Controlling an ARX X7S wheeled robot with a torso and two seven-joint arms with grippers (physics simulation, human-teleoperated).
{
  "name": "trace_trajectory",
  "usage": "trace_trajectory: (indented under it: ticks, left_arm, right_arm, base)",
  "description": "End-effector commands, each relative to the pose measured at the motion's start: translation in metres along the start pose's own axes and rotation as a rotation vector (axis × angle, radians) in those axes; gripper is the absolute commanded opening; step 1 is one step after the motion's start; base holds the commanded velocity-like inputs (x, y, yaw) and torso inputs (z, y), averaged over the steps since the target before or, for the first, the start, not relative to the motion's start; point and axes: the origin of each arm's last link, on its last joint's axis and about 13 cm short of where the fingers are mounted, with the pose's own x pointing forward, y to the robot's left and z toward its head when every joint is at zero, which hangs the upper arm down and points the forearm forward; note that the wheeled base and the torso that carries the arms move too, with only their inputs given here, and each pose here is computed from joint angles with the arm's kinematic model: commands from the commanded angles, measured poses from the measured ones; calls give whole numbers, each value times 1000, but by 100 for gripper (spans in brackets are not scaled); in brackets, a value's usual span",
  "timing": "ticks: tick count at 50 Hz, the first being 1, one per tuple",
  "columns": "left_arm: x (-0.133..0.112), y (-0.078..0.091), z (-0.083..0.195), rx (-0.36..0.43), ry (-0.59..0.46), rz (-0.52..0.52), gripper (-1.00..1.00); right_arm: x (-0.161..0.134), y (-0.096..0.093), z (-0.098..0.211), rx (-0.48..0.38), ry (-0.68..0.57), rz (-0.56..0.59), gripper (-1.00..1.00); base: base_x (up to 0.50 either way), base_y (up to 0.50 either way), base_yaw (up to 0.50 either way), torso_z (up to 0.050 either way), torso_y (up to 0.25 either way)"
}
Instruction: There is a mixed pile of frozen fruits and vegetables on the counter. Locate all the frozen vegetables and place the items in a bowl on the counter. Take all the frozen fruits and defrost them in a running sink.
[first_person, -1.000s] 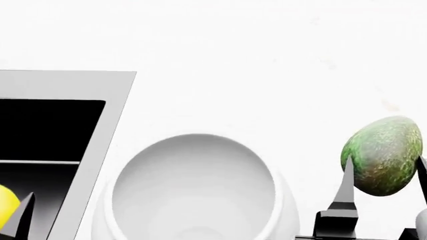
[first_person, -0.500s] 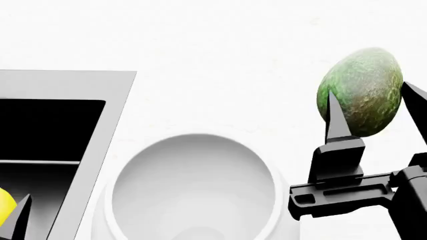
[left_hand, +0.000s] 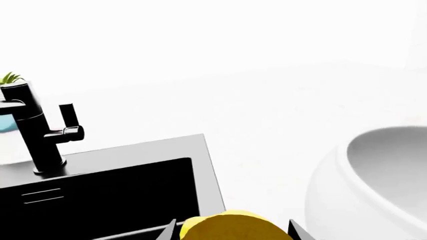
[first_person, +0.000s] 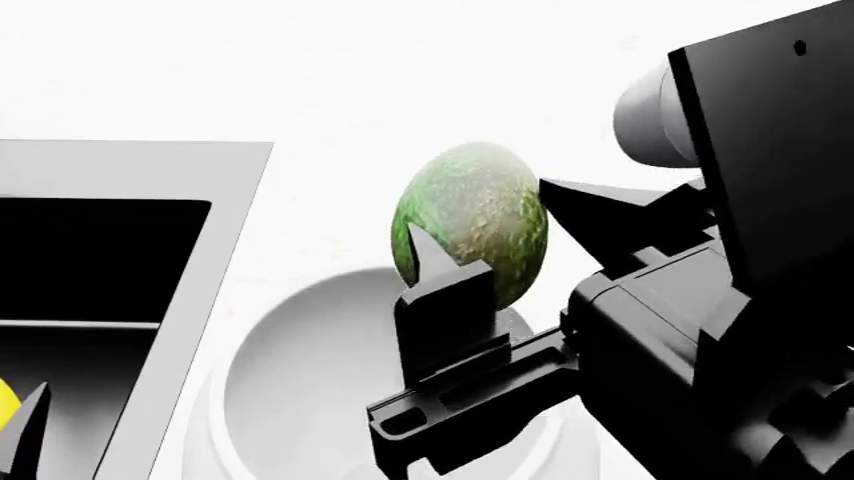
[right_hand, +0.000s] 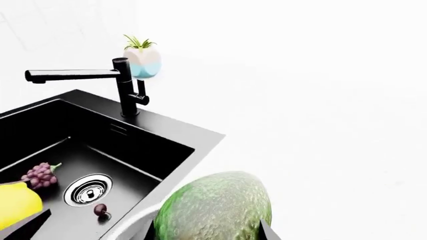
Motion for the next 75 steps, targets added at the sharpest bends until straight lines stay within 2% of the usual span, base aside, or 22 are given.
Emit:
trace_trajectory:
  ticks: [1,13,28,29,40,52,58,60,63,70,75]
  left_arm:
    - [-1,2,1,-52,-7,196,-100]
    - [2,3,5,-55,-10,201,-100]
    - [-5,6,4,-56,-15,207,-100]
    - [-3,5,6,-55,-15,208,-100]
    - [-2,3,3,-54,-14,200,-100]
    - [-2,0,5,-57,-12,182,-100]
    - [-1,-4,24,-44,-50,140,-100]
    - [0,-3,40,-49,-80,84,-100]
    - [14,-10,56,-26,-86,-1,-100]
    - [30,-18,93,15,-127,-102,-100]
    - [33,-29,106,-18,-143,-206,-100]
  right_arm:
    - [2,13,3,-28,96,87,-100]
    - [11,19,-15,-23,186,124,-100]
    - [19,19,-24,-3,206,120,-100]
    - [19,19,-24,-3,205,120,100]
    - [15,19,-13,-5,159,108,100]
    - [0,9,16,-8,14,27,100]
    - [-4,2,25,-23,-14,-15,100]
    - [-7,-1,27,-17,-27,-32,100]
    - [-12,-6,31,-13,-49,-70,100]
    - [-16,-15,30,-9,-58,-129,100]
    - [-14,-18,30,-9,-62,-152,100]
  base:
    - [0,0,0,0,0]
    - [0,0,0,0,0]
    - [0,0,0,0,0]
    - [0,0,0,0,0]
    - [0,0,0,0,0]
    - [0,0,0,0,0]
    - [0,0,0,0,0]
    - [0,0,0,0,0]
    - [0,0,-1,0,0]
    - [0,0,0,0,0]
    - [0,0,0,0,0]
